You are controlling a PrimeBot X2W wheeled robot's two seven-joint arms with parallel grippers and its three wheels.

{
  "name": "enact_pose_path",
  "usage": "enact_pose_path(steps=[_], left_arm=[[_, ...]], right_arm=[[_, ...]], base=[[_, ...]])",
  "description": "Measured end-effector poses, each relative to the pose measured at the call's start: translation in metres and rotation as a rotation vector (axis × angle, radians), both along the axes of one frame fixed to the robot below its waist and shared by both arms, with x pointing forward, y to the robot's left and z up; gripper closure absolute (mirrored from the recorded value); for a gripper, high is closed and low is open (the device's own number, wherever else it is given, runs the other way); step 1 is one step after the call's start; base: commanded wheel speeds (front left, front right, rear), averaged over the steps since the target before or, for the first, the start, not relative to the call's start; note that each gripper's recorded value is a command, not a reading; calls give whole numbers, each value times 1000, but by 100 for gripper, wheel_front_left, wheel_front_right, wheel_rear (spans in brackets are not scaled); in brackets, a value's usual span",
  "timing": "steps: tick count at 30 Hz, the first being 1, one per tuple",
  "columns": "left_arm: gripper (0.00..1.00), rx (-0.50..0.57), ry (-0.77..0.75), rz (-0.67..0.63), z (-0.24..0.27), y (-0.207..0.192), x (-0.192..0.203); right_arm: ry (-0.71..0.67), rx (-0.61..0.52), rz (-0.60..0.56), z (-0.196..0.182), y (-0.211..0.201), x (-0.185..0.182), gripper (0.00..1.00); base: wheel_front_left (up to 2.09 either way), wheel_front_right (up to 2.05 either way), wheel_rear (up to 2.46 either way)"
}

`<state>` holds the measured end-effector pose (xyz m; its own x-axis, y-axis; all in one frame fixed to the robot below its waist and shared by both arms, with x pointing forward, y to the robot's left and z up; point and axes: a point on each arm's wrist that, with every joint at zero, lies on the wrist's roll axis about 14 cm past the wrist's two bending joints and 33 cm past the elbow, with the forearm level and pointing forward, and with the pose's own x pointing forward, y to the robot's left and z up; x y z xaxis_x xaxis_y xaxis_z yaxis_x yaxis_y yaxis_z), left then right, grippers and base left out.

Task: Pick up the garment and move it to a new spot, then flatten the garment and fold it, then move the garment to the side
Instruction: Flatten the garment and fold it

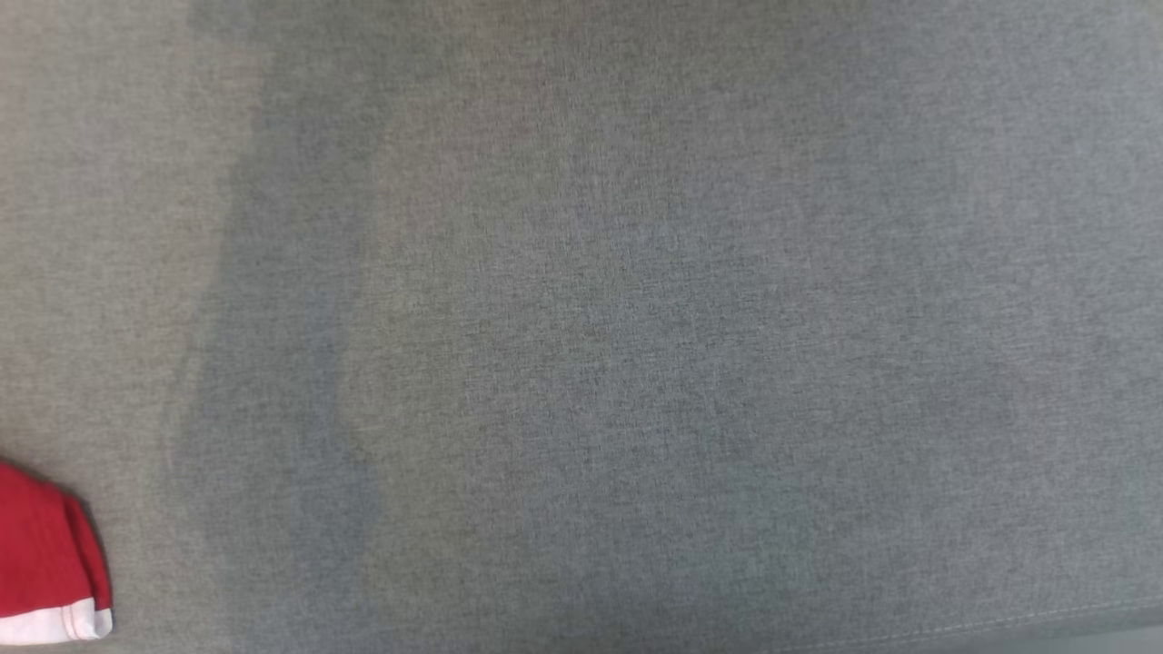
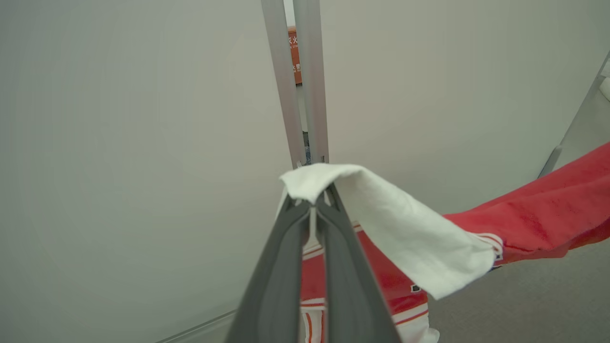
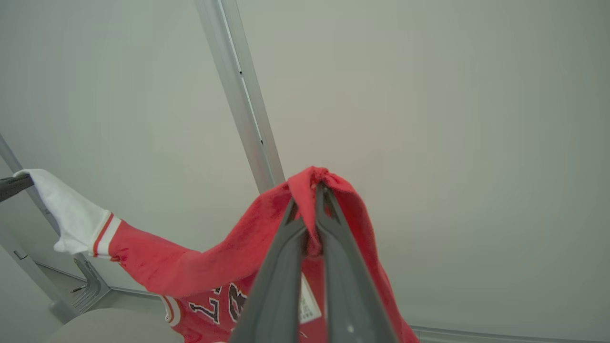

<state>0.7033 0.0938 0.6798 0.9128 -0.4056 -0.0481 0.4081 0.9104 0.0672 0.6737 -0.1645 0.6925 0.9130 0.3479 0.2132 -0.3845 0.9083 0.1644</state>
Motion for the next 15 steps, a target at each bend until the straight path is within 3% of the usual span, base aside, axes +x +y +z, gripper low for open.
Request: enact_pose_path(steps=[8, 15], left_arm=[[100, 29, 372, -41, -122, 23, -80], [100, 54, 650, -97, -177, 48, -184]], right_arm=[[359, -21, 61, -124, 0, -75, 100], [609, -61, 155, -178, 4, -169, 100]], base=[[0, 0, 0], [0, 0, 0]])
